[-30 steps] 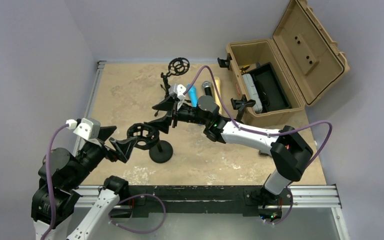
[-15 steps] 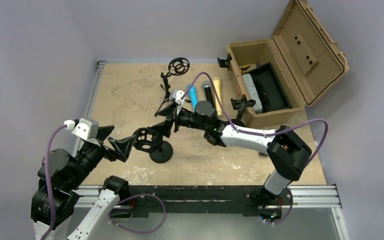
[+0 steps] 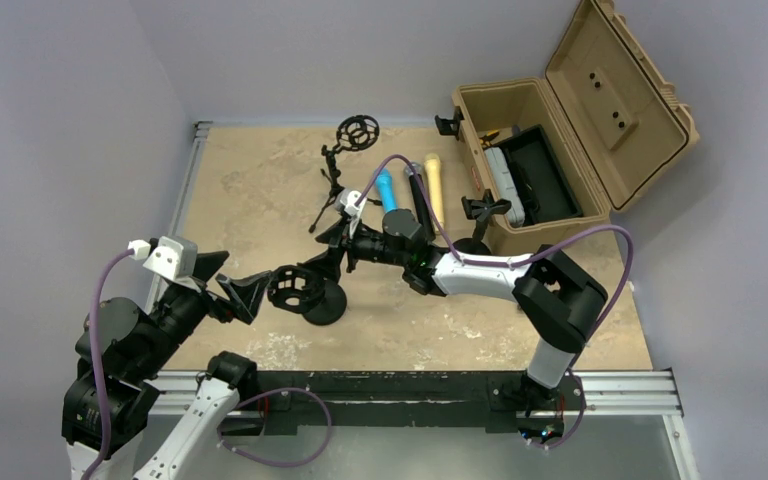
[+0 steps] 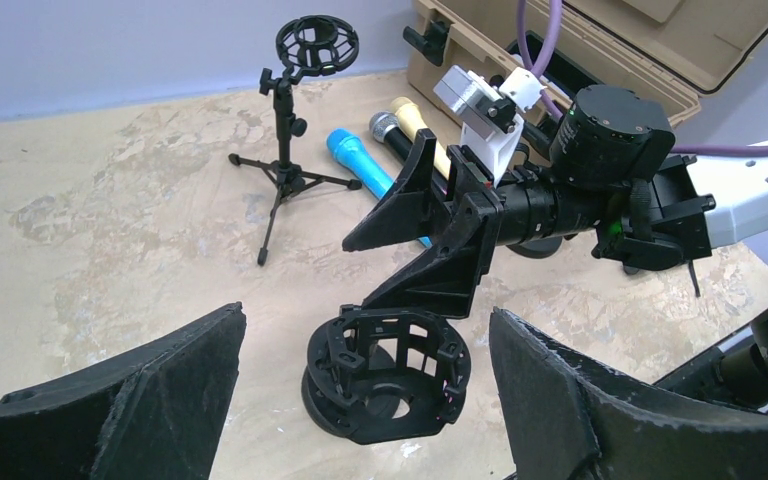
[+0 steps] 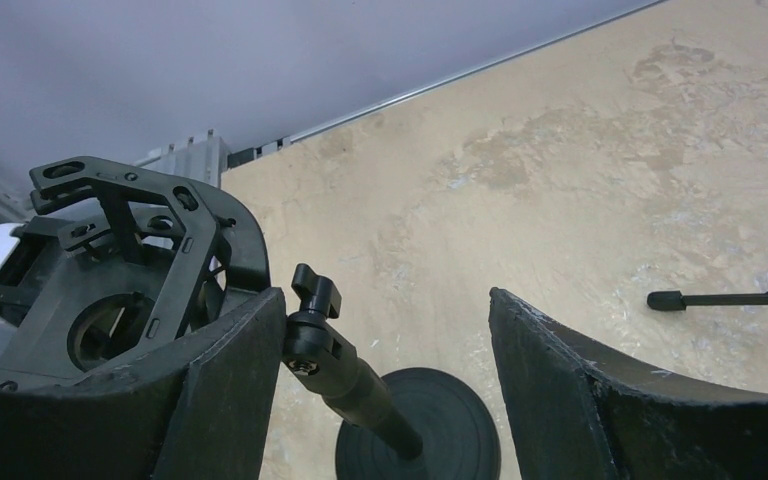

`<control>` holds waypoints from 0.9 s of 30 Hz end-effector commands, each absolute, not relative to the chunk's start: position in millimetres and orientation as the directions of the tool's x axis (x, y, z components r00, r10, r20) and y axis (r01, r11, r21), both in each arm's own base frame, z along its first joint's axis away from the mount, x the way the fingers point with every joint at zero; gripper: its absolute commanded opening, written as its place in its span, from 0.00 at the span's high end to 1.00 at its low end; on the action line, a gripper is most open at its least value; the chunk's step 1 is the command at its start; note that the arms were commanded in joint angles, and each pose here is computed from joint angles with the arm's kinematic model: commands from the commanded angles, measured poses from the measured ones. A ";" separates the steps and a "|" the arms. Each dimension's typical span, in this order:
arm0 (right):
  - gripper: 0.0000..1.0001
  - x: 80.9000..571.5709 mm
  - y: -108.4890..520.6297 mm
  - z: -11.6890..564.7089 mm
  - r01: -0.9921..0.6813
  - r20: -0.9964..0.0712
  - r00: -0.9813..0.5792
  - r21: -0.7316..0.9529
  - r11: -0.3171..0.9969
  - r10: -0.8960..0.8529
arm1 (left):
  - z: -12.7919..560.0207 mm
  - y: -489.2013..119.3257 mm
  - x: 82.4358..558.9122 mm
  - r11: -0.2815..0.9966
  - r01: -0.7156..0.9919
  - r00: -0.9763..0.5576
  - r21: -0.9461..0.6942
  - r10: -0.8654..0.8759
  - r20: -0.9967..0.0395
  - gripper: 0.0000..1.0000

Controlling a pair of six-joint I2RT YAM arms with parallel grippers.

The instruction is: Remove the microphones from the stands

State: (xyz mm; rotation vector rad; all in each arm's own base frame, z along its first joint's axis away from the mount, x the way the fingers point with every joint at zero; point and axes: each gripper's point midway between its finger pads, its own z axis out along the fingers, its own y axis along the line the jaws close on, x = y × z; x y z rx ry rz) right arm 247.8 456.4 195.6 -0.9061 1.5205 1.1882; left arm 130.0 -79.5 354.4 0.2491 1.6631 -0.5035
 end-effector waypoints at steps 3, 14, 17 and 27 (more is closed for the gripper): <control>0.30 254.1 437.1 136.3 -0.897 -0.932 -0.328 0.257 0.359 -0.153 | 363.0 -84.9 134.2 0.866 0.463 -0.133 -0.189 -0.143 -0.981 0.11; 0.25 290.8 432.3 288.6 -0.853 -0.977 -0.175 0.213 0.477 0.123 | 358.9 -87.5 141.5 0.863 0.450 -0.140 -0.229 -0.185 -0.973 0.11; 0.20 297.3 415.4 323.9 -0.821 -0.975 -0.130 0.209 0.532 0.182 | 358.5 -89.5 145.4 0.859 0.448 -0.141 -0.246 -0.203 -0.969 0.11; 0.13 306.0 307.2 404.6 -0.565 -0.931 0.029 0.286 0.774 0.365 | 373.0 -91.6 159.7 0.852 0.438 -0.083 -0.286 -0.279 -0.957 0.11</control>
